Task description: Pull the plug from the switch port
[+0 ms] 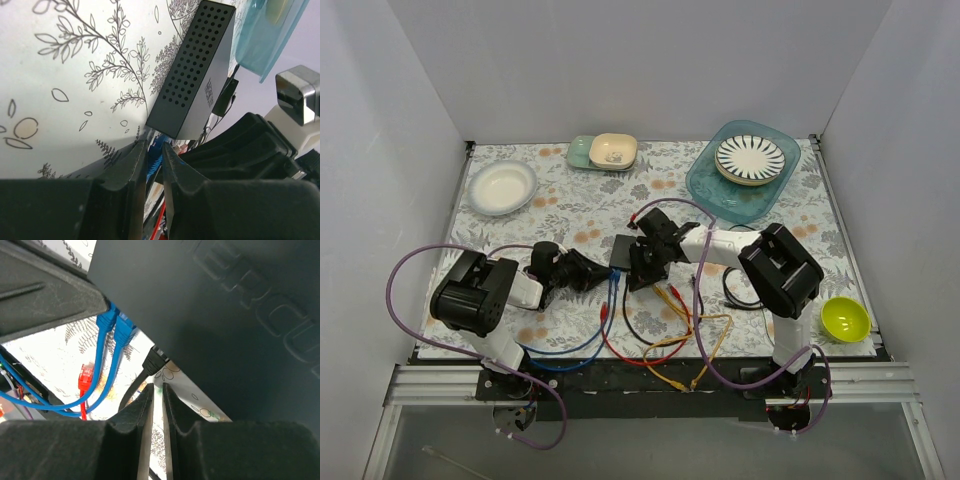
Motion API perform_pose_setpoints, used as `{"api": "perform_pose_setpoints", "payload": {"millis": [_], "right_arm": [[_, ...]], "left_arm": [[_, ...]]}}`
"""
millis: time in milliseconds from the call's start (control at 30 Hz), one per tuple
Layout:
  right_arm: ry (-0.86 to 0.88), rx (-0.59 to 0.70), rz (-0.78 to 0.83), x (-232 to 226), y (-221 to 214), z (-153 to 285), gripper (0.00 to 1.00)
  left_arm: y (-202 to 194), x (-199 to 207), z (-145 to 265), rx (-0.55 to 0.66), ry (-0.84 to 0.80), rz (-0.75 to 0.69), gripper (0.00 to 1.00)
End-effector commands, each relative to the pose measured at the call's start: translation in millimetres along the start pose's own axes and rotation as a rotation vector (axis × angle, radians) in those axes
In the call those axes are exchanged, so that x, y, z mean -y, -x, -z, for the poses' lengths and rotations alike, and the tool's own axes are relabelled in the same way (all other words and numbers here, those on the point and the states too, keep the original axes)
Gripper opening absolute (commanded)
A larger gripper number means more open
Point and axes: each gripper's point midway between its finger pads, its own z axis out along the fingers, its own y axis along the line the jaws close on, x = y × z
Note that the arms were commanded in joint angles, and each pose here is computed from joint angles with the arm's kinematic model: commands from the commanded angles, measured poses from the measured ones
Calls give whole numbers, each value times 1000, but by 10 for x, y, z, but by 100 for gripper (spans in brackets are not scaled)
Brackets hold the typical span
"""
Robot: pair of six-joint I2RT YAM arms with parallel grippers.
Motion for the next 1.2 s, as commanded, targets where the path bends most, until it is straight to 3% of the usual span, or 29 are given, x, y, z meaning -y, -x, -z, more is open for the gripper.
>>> {"api": "perform_pose_setpoints", "payload": {"millis": [0,233,533,800,933,1033,1167], "right_arm": [[-87,-12,-41,237,47,-99,20],[-81,36,-72,205,341,-147,20],[-78,49,-77,219,329,-120,21],[-39,137,83,-74,496,274,21],[-50,258,116,-252,920,554,30],[-71,266,95,-196,1115,508,37],[-44,297,57,-180,1557,450,38]], "left_arm": [[-116,-224,98,-25,84,-2,0],[-220,-250,224,-50,91,-38,0],[-320,-319,355,-80,125,-93,0],[-318,-373,322,-87,141,-85,0],[-274,-379,249,-91,154,-82,0],[-233,-374,186,-98,168,-85,0],[-194,-348,125,-106,171,-95,0]]}}
